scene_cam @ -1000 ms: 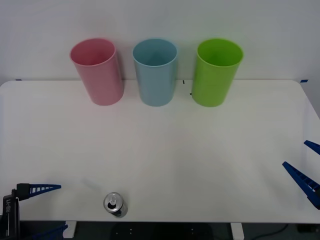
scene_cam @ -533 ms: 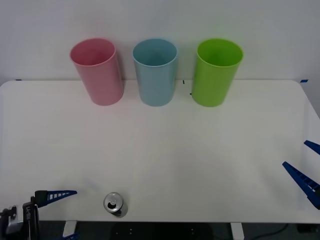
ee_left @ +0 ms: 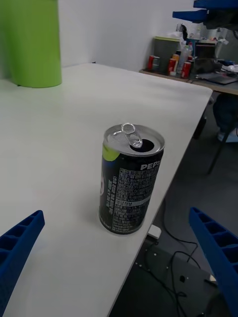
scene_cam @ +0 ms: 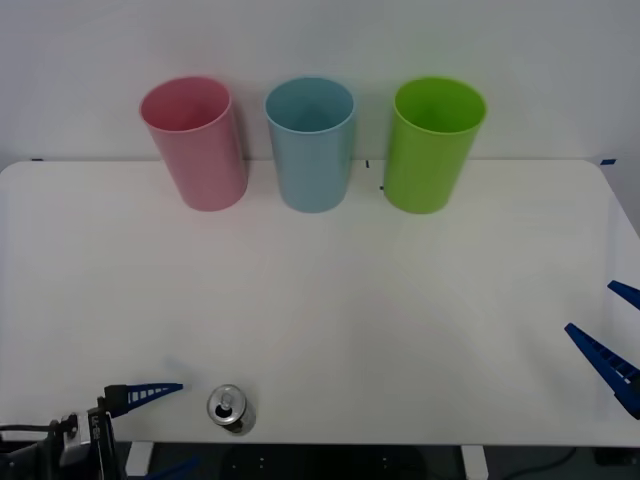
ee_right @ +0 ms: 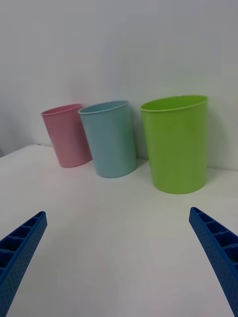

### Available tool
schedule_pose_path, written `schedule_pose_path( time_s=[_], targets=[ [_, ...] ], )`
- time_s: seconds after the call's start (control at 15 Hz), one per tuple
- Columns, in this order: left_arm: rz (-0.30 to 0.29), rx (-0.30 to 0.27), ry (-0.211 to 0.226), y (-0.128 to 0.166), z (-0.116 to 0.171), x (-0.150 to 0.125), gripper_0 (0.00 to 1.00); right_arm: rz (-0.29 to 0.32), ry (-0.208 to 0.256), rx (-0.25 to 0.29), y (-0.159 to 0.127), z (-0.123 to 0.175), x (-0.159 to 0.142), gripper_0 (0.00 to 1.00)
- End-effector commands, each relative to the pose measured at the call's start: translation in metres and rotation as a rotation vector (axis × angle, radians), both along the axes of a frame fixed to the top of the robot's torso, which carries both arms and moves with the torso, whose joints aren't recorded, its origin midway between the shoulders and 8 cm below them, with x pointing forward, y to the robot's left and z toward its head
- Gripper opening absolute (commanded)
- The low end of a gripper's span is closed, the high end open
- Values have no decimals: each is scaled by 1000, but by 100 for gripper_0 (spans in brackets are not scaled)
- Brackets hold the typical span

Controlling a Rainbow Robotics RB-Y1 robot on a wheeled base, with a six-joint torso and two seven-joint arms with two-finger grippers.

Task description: Grasp the object on the table and drop it into the matching bin: aluminum can to the light blue bin, PET bottle to the pink bin.

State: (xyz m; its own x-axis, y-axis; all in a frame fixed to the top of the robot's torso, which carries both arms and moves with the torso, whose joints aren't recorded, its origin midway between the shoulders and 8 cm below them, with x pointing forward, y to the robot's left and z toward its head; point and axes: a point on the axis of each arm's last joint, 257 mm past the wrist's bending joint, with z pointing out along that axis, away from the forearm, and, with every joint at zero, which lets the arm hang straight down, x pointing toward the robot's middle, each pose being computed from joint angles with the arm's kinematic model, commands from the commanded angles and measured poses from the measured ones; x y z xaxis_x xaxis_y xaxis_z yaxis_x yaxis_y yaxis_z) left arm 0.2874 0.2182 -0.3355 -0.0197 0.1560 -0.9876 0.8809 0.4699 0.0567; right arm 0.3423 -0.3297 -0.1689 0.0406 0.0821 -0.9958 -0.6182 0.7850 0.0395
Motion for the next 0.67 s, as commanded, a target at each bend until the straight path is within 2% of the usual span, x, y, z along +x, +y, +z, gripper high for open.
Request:
schedule_pose_path(
  time_s=[0.07, 0.67],
  targets=[
    [1, -17, 0, -8, -5, 4, 100, 0, 0, 0, 0, 0, 0, 100],
    [-2, -24, -35, -48, -13, 18, 100, 0, 0, 0, 0, 0, 0, 100]
  ],
)
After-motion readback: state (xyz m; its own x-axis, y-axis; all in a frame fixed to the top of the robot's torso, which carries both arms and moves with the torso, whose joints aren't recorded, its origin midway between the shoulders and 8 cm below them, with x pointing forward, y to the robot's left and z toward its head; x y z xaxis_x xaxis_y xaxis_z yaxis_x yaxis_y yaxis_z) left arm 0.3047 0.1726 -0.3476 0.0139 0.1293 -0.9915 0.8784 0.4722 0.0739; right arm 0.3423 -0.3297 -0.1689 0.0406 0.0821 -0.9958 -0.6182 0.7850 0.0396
